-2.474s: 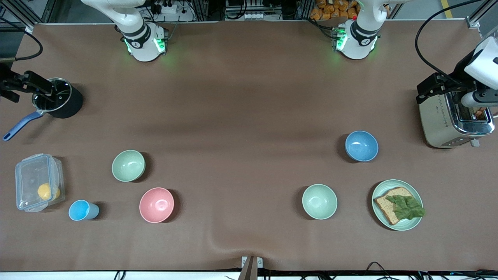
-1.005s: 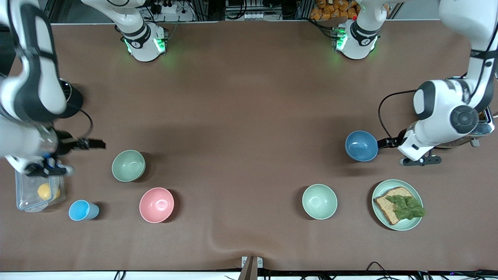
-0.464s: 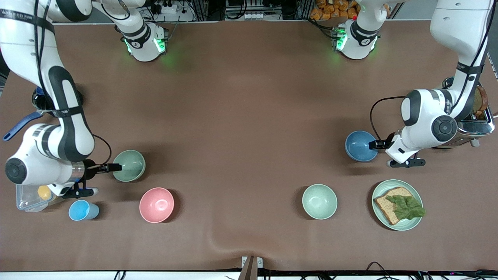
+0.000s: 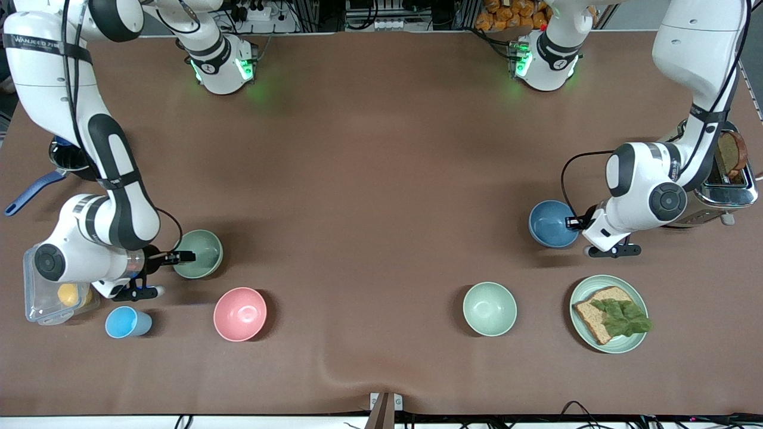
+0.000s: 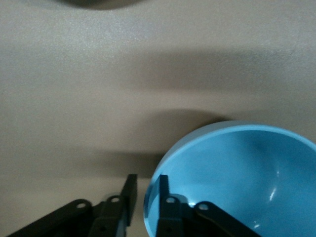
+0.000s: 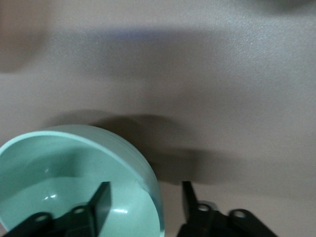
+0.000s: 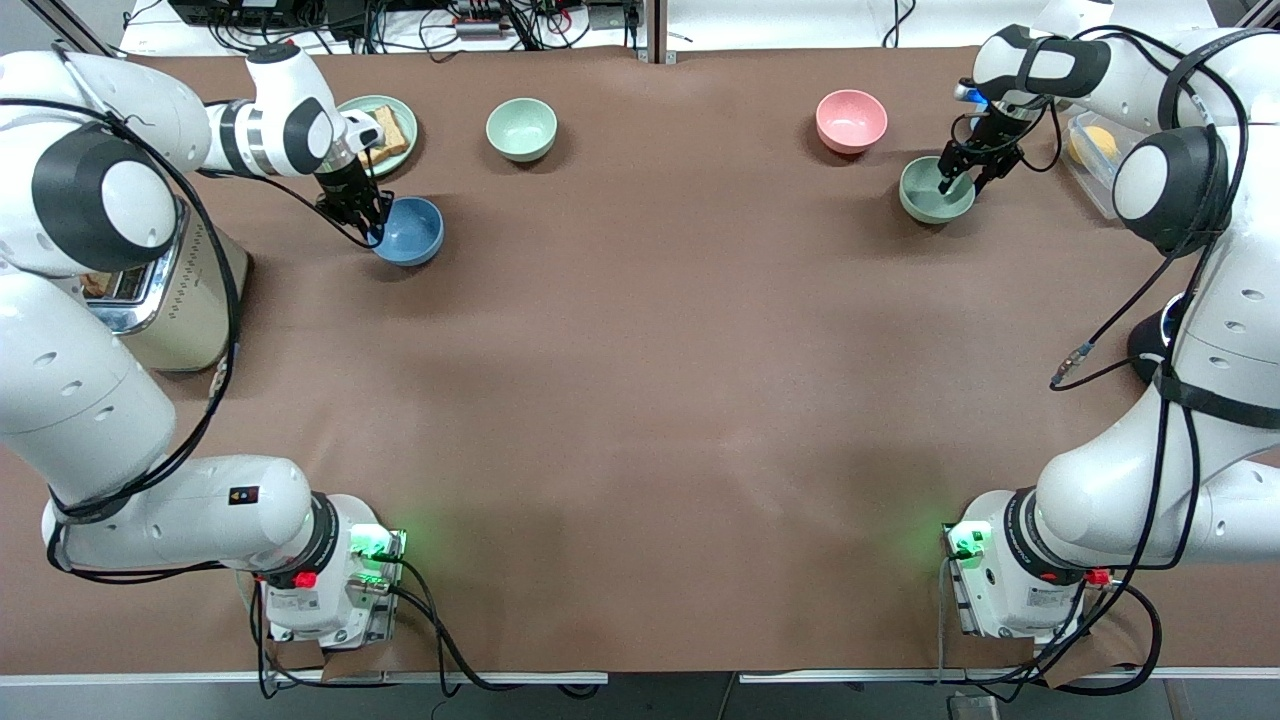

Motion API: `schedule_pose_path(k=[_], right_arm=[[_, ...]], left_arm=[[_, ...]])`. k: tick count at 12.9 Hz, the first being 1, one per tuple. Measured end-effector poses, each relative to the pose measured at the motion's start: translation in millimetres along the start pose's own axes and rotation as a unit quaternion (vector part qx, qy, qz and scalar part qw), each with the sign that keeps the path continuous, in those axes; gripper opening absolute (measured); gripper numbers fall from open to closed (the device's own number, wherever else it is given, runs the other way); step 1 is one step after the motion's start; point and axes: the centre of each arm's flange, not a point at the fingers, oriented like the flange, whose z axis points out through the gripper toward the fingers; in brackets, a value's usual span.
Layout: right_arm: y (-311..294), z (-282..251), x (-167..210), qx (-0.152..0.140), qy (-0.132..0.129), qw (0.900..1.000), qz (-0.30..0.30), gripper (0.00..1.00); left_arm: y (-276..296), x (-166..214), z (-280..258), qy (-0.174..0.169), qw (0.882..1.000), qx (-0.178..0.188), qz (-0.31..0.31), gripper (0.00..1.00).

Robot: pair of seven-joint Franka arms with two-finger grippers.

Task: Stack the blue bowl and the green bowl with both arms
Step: 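Reach the left gripper to the blue bowl while the right gripper reaches the green bowl, then grip the blue bowl with the left gripper while the right gripper grips the green bowl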

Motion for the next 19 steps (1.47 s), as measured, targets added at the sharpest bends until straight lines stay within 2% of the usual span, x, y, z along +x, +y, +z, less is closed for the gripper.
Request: schedule_pose_path(k=[1, 4, 5, 8, 11, 14, 17, 19], right_arm=[[0, 0, 0, 0.000, 0.001, 1.000, 0.000, 0.46], [-1, 0, 1, 0.000, 0.002, 1.000, -0.001, 0.12], [-2, -2, 1, 0.001, 0.002, 1.000, -0.003, 0.05], [-8, -5, 1, 0.003, 0.002, 1.000, -0.007, 0.05], [-43, -28, 0, 0.015, -0.019, 1.000, -0.017, 0.05], [-122, -67, -6, 0.033, -0.015, 0.999, 0.003, 0.05], [-216, -70, -10, 0.074, -0.014, 0.995, 0.059, 0.05], [-270, -65, -12, 0.091, -0.002, 0.991, 0.094, 0.05]], left_arm=[[3, 3, -6, 0.007, 1.000, -0.001, 0.002, 0.06], [20, 19, -41, 0.042, 0.999, -0.006, 0.015, 0.05], [25, 23, -52, 0.049, 0.999, -0.008, 0.017, 0.05], [55, 30, -108, 0.049, 0.999, -0.015, 0.018, 0.05], [88, 31, -159, 0.046, 0.999, -0.022, 0.008, 0.05], [112, 28, -179, 0.043, 0.999, -0.028, -0.009, 0.05], [136, 24, -188, 0.042, 0.998, -0.040, -0.030, 0.05], [152, 20, -188, 0.038, 0.997, -0.046, -0.043, 0.05]])
